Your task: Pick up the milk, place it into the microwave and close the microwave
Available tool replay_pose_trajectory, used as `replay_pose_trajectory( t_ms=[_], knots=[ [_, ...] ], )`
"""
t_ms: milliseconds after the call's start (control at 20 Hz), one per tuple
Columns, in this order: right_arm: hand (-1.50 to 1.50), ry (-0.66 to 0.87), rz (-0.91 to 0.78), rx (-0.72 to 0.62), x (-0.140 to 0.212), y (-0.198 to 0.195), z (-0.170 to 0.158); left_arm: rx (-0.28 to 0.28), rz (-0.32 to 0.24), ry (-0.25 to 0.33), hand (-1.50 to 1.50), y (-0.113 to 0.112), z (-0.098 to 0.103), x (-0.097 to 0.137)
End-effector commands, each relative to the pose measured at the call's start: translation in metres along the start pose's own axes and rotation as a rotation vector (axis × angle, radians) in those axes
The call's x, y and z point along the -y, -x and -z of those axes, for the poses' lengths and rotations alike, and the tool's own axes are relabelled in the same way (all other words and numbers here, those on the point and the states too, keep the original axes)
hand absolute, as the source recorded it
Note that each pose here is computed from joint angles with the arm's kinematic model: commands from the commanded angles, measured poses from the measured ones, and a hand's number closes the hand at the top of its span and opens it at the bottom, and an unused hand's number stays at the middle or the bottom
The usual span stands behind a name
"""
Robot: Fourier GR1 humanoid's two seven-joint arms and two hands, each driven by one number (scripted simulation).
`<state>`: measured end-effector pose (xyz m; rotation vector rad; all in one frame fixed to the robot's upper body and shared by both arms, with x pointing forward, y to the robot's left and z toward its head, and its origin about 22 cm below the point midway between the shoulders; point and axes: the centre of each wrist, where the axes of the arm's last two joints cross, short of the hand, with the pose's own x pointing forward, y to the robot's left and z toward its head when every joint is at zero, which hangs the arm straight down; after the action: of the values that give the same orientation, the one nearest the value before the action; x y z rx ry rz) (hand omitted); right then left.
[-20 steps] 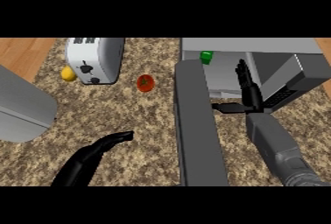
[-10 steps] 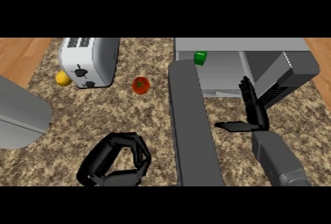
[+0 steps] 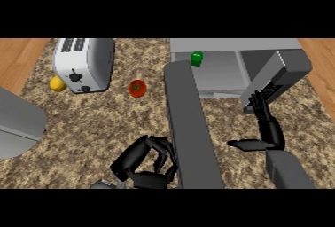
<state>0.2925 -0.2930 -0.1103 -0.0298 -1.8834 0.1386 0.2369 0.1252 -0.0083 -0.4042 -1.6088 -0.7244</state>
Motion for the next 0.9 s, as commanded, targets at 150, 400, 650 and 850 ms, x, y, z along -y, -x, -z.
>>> replay_pose_trajectory(
  t_ms=[150,400,650,850],
  knots=[
    [-1.5,0.01,0.027,0.036,0.012,-0.027,-0.031,-0.04,-0.044,0.103,1.5,0.03,0.019,0.03],
    [-1.5,0.024,0.008,0.066,0.041,-0.061,-0.046,-0.035,0.048,0.203,1.5,0.022,0.04,0.064],
    [-1.5,-0.005,0.048,0.088,0.054,-0.095,-0.041,-0.038,0.076,0.139,1.5,0.023,0.057,0.079],
    [-1.5,-0.051,0.12,0.129,0.067,-0.109,-0.047,-0.045,0.023,0.051,1.5,0.006,0.058,0.1]
  ],
)
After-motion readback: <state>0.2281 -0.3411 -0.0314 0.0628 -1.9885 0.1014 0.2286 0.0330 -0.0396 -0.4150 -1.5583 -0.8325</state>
